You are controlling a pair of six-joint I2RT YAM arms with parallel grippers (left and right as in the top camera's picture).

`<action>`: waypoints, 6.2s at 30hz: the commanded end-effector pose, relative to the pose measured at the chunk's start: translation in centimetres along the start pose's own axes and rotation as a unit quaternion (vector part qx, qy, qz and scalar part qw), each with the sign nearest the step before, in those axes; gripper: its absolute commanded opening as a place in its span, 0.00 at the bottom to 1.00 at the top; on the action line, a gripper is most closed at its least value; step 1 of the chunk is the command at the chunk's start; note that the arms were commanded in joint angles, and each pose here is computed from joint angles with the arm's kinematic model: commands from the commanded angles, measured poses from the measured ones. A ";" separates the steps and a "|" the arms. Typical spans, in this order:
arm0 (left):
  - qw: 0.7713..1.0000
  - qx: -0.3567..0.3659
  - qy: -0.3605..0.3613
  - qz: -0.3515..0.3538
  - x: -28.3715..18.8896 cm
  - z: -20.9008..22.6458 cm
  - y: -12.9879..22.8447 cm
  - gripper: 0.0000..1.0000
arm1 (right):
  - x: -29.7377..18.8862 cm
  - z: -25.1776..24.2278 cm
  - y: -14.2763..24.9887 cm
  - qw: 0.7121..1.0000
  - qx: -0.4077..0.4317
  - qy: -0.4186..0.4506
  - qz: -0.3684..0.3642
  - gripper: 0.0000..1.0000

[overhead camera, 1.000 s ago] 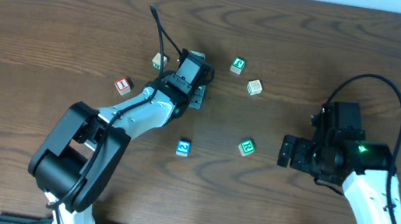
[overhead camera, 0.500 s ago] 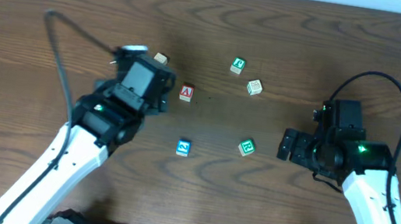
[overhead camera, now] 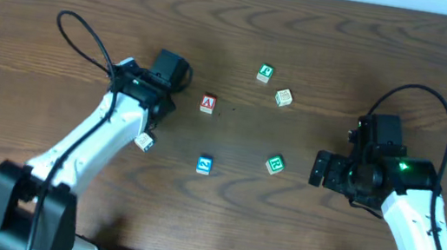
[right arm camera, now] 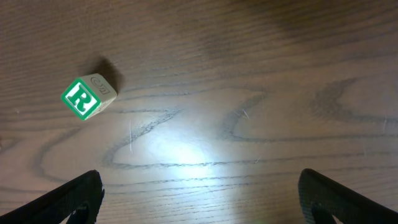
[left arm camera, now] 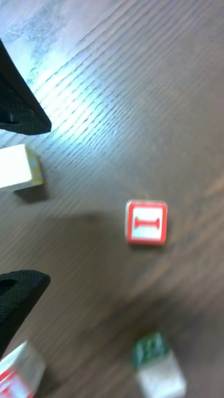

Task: Spell out Ai2

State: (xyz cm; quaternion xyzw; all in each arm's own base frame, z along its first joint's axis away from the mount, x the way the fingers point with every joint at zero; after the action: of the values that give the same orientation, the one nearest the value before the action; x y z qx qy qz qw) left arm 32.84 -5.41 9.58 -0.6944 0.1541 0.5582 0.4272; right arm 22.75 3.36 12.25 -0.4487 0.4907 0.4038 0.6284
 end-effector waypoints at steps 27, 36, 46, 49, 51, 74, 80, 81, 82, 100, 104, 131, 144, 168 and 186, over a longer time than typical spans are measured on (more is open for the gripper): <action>0.997 0.051 0.042 0.042 8.1 -1.1 -2.1 0.80 | -0.1 -0.2 -0.2 1.000 -0.003 0.013 -0.011 0.99; 0.998 0.042 0.037 0.026 8.5 -0.8 -2.9 0.65 | -0.1 -0.2 -0.2 1.000 -0.003 0.013 -0.011 0.99; 0.998 0.041 0.040 0.025 8.6 -0.9 -2.9 0.62 | -0.1 -0.2 -0.2 1.000 -0.003 0.012 -0.011 0.99; 0.998 0.043 0.036 0.030 9.0 -0.9 -2.6 0.62 | -0.1 -0.2 -0.2 1.000 -0.003 0.013 -0.011 0.99; 0.998 0.044 0.033 0.033 9.3 -0.8 -2.4 0.62 | -0.1 -0.2 -0.2 1.000 -0.003 0.013 -0.011 0.99; 0.967 0.199 0.157 0.032 5.3 -5.0 -2.0 0.23 | -0.1 -0.3 -0.4 1.000 -0.003 0.015 -0.014 0.99; 0.939 0.284 0.194 -0.020 0.5 -8.2 -0.3 0.26 | -0.1 -0.3 -0.4 1.000 -0.003 0.015 -0.014 0.99; 0.934 0.300 0.194 -0.030 -0.1 -8.7 0.3 0.26 | -0.1 -0.3 -0.3 1.000 -0.003 0.015 -0.014 0.99; 0.930 0.310 0.193 -0.037 -0.6 -9.2 0.9 0.26 | -0.1 -0.3 -0.3 1.000 -0.003 0.016 -0.013 0.99; 0.856 0.437 0.266 -0.075 -4.0 -14.9 7.5 0.32 | 0.2 -0.5 0.1 1.000 -0.003 0.018 -0.006 0.99; 0.857 0.435 0.266 -0.078 -3.5 -15.2 7.4 0.33 | 0.6 -0.7 0.4 1.000 0.000 0.021 0.000 0.99; 0.859 0.442 0.256 -0.042 1.4 -16.4 9.7 0.34 | 0.6 -0.7 0.8 1.000 0.003 0.020 0.009 0.99; 0.860 0.441 0.254 -0.049 1.5 -16.5 9.5 0.37 | 0.6 -0.7 0.8 1.000 0.003 0.020 0.008 0.99; 0.887 0.401 0.126 -0.193 -17.3 -6.3 -3.7 0.95 | 1.0 5.3 3.1 0.998 0.049 0.030 -0.021 0.91; 0.952 0.251 0.139 -0.102 -14.5 3.7 -10.4 0.96 | 4.9 20.0 -4.6 0.996 -0.078 -0.015 -0.046 0.95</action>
State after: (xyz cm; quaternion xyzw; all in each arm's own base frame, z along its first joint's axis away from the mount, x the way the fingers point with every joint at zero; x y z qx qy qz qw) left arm 32.61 -0.10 27.19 -0.6497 0.2647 0.3572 0.6167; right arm 32.79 21.61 11.44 -0.5322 0.4021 0.4322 0.6069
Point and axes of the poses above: each gripper's point midway between its finger pads, its own x axis out along the fingers, its own z axis along the line the jaws close on, y = z × x, the point moved 2 cm from there along -x, back along the fingers, and after that the axes turned 2 degrees about x, right-handed, at the moved point
